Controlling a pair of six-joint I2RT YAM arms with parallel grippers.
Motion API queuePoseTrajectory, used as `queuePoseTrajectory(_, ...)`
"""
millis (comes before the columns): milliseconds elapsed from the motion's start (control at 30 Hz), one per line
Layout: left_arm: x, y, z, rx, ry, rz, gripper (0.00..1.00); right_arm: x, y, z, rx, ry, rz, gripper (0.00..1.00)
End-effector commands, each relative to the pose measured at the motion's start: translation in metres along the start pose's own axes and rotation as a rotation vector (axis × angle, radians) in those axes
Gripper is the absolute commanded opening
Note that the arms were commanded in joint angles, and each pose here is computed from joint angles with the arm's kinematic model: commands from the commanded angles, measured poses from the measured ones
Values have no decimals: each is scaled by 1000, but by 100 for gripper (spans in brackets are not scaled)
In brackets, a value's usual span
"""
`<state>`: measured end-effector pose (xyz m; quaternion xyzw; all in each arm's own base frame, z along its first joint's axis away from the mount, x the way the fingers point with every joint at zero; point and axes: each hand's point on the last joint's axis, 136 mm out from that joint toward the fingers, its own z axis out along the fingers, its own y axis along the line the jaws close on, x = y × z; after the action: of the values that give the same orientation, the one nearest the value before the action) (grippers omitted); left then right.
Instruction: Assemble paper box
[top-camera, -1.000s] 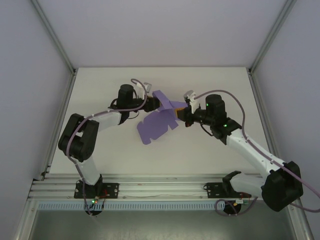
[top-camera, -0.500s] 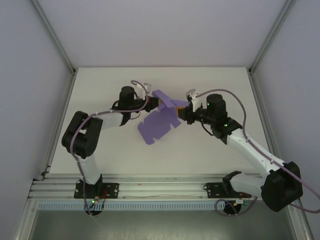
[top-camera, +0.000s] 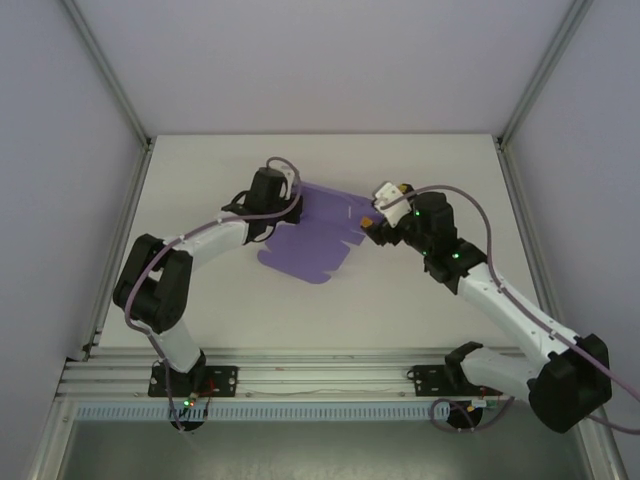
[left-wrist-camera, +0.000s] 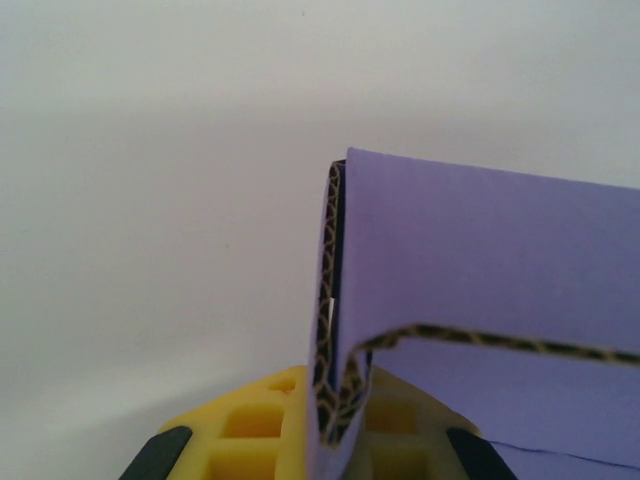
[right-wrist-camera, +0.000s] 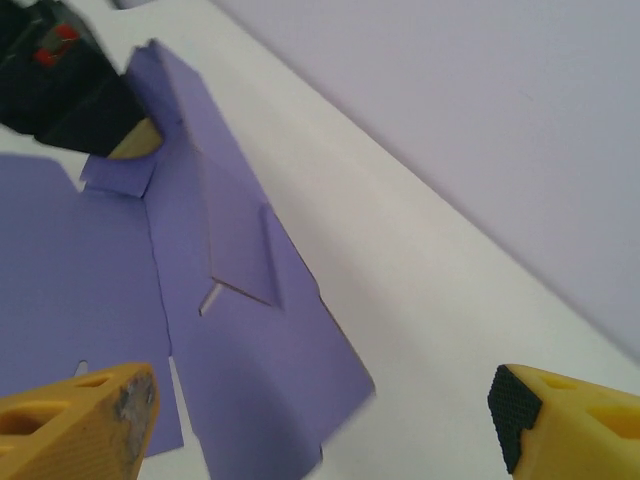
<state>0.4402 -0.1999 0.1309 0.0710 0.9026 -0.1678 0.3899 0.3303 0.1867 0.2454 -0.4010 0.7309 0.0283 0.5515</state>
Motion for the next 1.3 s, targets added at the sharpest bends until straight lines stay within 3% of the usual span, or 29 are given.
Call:
queuePoseTrajectory(0, 3, 3, -4, -74, 62, 45, 0, -31, 12, 10, -105, -68, -215, 86)
queuePoseTrajectory(200, 8, -14, -3, -38, 100, 57, 0, -38, 31, 55, -191, -68, -308, 84)
queuePoseTrajectory(467, 15, -21, -4, -36, 126, 82, 0, -24, 31, 105, -146, 60, -459, 63)
queuePoseTrajectory(633, 23, -23, 0, -32, 141, 91, 0, -13, 36, 122, -111, 115, -530, 38)
queuePoseTrajectory(800, 32, -17, 9, -54, 129, 91, 0, 4, 42, 133, -101, 171, -551, 0)
queuePoseTrajectory(1133, 54, -1, 32, -73, -33, 52, 0, 40, 79, 136, -85, 198, -642, 0)
queuePoseTrajectory(1267, 63, 2, 36, -76, -28, 69, 5, 41, 90, 134, -87, 180, -655, 0)
